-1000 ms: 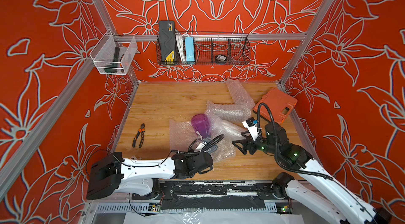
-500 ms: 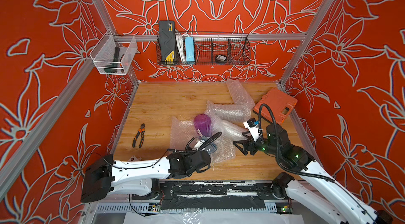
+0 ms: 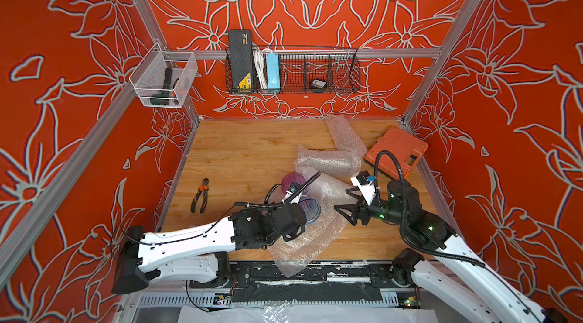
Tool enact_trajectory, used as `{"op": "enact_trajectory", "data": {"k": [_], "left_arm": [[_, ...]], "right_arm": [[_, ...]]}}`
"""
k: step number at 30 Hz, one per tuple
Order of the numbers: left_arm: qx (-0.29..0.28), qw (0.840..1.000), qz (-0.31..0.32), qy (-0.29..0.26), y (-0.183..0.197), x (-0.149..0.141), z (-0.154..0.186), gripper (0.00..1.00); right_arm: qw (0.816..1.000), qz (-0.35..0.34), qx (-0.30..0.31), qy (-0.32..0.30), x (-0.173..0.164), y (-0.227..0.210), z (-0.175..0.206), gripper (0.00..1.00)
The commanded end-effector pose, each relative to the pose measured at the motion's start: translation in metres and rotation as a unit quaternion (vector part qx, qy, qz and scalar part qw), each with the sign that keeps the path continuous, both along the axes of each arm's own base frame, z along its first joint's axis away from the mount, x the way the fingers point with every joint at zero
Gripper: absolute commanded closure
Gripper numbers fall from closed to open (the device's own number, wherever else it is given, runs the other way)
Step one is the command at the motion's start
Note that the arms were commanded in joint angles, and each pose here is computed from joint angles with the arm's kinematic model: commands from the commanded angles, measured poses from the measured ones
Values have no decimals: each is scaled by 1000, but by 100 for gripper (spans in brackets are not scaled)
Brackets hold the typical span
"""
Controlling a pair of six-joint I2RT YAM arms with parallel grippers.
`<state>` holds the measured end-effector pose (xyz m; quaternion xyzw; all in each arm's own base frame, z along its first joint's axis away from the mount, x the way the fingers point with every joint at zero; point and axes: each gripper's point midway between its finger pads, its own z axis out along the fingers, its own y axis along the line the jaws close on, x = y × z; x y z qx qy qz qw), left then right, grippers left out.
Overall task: Unwrap the vase from the bubble wrap
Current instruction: Pick up the vase from the bubble wrap.
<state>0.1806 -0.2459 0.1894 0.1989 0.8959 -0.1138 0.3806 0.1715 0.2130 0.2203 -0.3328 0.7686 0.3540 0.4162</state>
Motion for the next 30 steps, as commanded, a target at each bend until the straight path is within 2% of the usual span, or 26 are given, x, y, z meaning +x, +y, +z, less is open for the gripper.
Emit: {"op": "enact_trajectory", "data": {"k": [1,13,20,23,26,30], "left_arm": [[-41,999,9,8,-12,4,18,100],[-79,996,13,26,-13,12,21,100],[-84,996,11,25,-13,14,23,100],[-88,996,10,27,-13,14,22,100],[-84,996,8,31,-15,14,17,100],[-91,995,8,35,-16,14,17,100]], "right_arm": [[999,34,10,1,-4,11,2,11],[995,74,16,69,14,45,-25,13],[991,106,-1,79,10,65,-38,20],[990,113,-4,80,8,71,-39,29],[991,111,-3,76,8,75,-37,42],[991,110,-3,77,10,78,-35,67]]}}
